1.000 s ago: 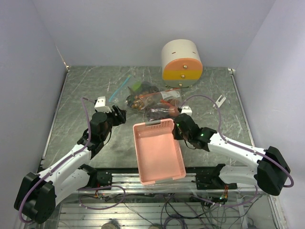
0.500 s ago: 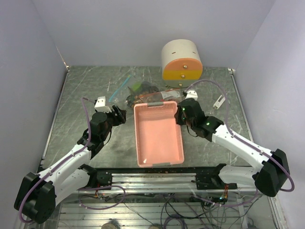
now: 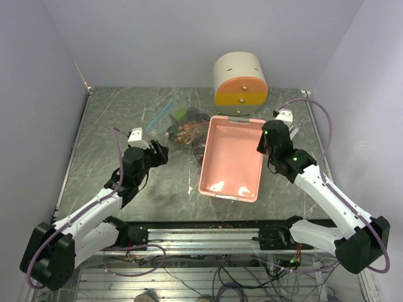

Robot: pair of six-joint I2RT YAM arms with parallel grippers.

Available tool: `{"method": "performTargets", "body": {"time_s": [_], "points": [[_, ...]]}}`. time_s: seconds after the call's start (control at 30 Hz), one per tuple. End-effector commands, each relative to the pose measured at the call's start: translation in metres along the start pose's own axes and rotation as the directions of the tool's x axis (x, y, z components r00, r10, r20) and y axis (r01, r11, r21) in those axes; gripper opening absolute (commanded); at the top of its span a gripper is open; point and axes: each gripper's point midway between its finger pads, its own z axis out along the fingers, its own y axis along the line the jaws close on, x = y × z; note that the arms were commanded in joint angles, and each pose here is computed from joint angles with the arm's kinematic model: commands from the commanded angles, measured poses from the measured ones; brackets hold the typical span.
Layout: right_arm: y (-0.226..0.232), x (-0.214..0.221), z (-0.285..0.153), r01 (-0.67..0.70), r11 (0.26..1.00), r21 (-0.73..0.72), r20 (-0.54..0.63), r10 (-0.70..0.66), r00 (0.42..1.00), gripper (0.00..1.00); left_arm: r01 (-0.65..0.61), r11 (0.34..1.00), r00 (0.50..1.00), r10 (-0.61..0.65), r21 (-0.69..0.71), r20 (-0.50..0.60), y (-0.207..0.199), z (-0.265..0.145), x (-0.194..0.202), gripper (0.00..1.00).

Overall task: Open the zip-top bag and remove the fake food
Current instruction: Pick up the bin at the center of the board, then place the bin at the center of the board.

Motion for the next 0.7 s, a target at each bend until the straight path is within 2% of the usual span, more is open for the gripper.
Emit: {"method": "performTargets", "body": {"time_s": [0.0, 0.13, 0.23, 0.4, 0.5, 0.57, 0.67], "points": [[-0.032, -0.044, -0.012, -0.082, 0.986, 0.142, 0.136, 0.063, 0.989, 0.00, 0.005, 0.998, 1.000, -0.007, 0.066, 0.030, -0.020, 0.003, -0.017, 0.73], [-0.071, -0.046, -0.016, -0.073, 0.935, 0.347, 0.159, 0.018, 0.987, 0.00, 0.007, 0.997, 1.000, -0.009, 0.078, 0.025, -0.023, 0.003, -0.017, 0.73], [-0.094, -0.049, -0.024, -0.078, 0.891, 0.448, 0.178, -0.003, 0.984, 0.00, 0.010, 0.996, 1.000, -0.012, 0.086, 0.019, -0.025, 0.004, -0.015, 0.73], [-0.117, -0.048, -0.031, -0.112, 0.848, 0.519, 0.201, 0.006, 0.979, 0.00, 0.008, 0.997, 1.000, -0.009, 0.080, 0.012, -0.024, 0.006, -0.013, 0.73], [-0.123, -0.041, -0.021, -0.088, 0.846, 0.527, 0.186, -0.013, 0.982, 0.00, 0.002, 0.998, 1.000, -0.002, 0.065, 0.009, -0.021, 0.006, -0.012, 0.73], [-0.126, -0.034, -0.011, -0.073, 0.844, 0.532, 0.151, -0.010, 0.989, 0.12, 0.002, 0.998, 1.000, -0.002, 0.067, 0.006, -0.022, 0.006, -0.013, 0.73], [-0.130, -0.021, 0.001, -0.056, 0.829, 0.556, 0.105, -0.003, 0.994, 0.43, 0.005, 0.997, 1.000, -0.006, 0.072, 0.012, -0.023, 0.005, -0.015, 0.73]]}}
